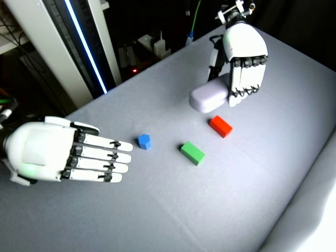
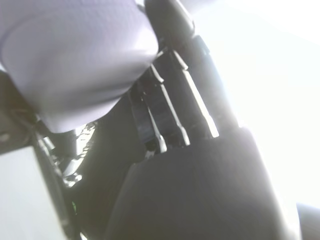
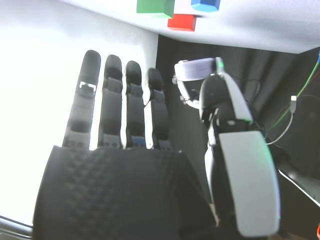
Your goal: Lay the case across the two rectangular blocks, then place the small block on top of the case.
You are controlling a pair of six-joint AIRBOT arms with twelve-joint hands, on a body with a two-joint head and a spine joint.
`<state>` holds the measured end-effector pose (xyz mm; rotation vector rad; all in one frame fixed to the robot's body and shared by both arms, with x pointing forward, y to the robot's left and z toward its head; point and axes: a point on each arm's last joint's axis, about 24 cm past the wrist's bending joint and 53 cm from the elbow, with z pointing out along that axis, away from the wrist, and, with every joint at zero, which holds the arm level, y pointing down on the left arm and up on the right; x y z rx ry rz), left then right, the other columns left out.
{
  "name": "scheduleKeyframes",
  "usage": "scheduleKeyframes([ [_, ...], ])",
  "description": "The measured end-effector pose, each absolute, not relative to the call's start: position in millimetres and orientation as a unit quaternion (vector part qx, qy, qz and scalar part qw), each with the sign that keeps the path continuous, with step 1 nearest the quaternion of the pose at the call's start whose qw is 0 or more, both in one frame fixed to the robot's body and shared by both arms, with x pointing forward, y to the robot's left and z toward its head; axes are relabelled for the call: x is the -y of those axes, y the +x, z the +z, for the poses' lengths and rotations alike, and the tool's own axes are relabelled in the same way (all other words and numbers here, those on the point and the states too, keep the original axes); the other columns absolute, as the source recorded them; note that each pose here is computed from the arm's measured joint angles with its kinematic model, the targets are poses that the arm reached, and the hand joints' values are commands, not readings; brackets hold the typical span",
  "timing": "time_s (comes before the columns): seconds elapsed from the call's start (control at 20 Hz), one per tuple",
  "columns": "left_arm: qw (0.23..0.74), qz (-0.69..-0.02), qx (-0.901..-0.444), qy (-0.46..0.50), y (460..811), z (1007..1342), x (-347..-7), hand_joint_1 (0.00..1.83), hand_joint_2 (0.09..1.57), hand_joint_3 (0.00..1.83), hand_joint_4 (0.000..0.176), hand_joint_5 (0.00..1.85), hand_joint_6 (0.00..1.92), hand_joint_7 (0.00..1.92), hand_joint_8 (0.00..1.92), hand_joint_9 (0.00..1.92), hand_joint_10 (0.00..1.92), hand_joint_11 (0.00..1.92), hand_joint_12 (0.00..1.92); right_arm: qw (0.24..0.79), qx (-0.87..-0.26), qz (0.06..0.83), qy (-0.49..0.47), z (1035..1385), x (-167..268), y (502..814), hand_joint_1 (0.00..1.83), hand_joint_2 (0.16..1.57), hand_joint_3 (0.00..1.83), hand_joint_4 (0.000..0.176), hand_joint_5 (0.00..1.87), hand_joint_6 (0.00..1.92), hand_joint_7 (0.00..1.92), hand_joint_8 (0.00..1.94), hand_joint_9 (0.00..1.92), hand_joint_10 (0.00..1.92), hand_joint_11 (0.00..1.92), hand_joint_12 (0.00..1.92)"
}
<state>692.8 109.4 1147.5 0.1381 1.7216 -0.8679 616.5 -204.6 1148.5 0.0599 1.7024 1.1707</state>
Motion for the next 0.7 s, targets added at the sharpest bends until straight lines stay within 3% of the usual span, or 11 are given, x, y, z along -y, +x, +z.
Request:
scheduleKeyframes([
  [0.05, 0.568, -0.371, -0.732, 0.060, 696.8, 1149.9, -103.3, 1.40, 1.03, 0.00, 0.000, 1.00, 0.88, 1.21, 0.54, 1.14, 0.86, 1.04, 0.80, 0.512, -0.707, 0.487, 0.025, 1148.7, 204.6, 616.6, 0.54, 1.31, 0.00, 0.000, 0.34, 0.00, 0.33, 0.00, 0.35, 0.01, 0.10, 0.74],
  [0.2, 0.565, -0.380, -0.730, 0.056, 710.1, 1150.2, -83.6, 1.40, 1.04, 0.00, 0.000, 1.01, 0.77, 1.20, 0.63, 1.08, 1.01, 0.97, 1.08, 0.511, -0.708, 0.486, 0.025, 1148.2, 204.5, 616.5, 0.59, 1.30, 0.00, 0.000, 0.35, 0.00, 0.34, 0.00, 0.36, 0.00, 0.09, 0.74],
  [0.25, 0.557, -0.379, -0.738, 0.049, 714.5, 1142.6, -79.5, 1.29, 1.05, 0.00, 0.000, 1.12, 0.60, 1.16, 0.86, 1.09, 0.80, 0.89, 1.28, 0.511, -0.708, 0.487, 0.024, 1148.0, 204.3, 616.5, 0.64, 1.30, 0.00, 0.000, 0.35, 0.00, 0.34, 0.00, 0.35, 0.00, 0.09, 0.73],
  [0.5, 0.538, -0.379, -0.752, 0.034, 724.4, 1128.5, -67.1, 1.28, 1.06, 0.00, 0.000, 1.09, 0.65, 1.14, 0.93, 1.14, 0.75, 0.96, 1.29, 0.509, -0.710, 0.487, 0.023, 1145.1, 202.4, 616.2, 0.65, 1.29, 0.00, 0.000, 0.35, 0.00, 0.34, 0.00, 0.36, 0.00, 0.13, 0.68],
  [0.65, 0.532, -0.388, -0.752, 0.026, 727.5, 1124.4, -54.8, 1.28, 1.07, 0.00, 0.000, 1.04, 0.72, 1.12, 0.96, 1.08, 0.76, 0.88, 1.29, 0.508, -0.712, 0.485, 0.022, 1143.8, 202.4, 616.3, 0.67, 1.29, 0.00, 0.000, 0.34, 0.00, 0.32, 0.00, 0.34, 0.00, 0.11, 0.66],
  [0.7, 0.529, -0.389, -0.754, 0.025, 727.4, 1121.7, -51.7, 1.36, 1.09, 0.00, 0.000, 0.99, 0.75, 1.05, 0.94, 0.98, 1.12, 0.85, 1.31, 0.508, -0.712, 0.485, 0.023, 1143.6, 202.6, 616.5, 0.68, 1.29, 0.00, 0.000, 0.35, 0.00, 0.33, 0.00, 0.35, 0.00, 0.11, 0.66],
])
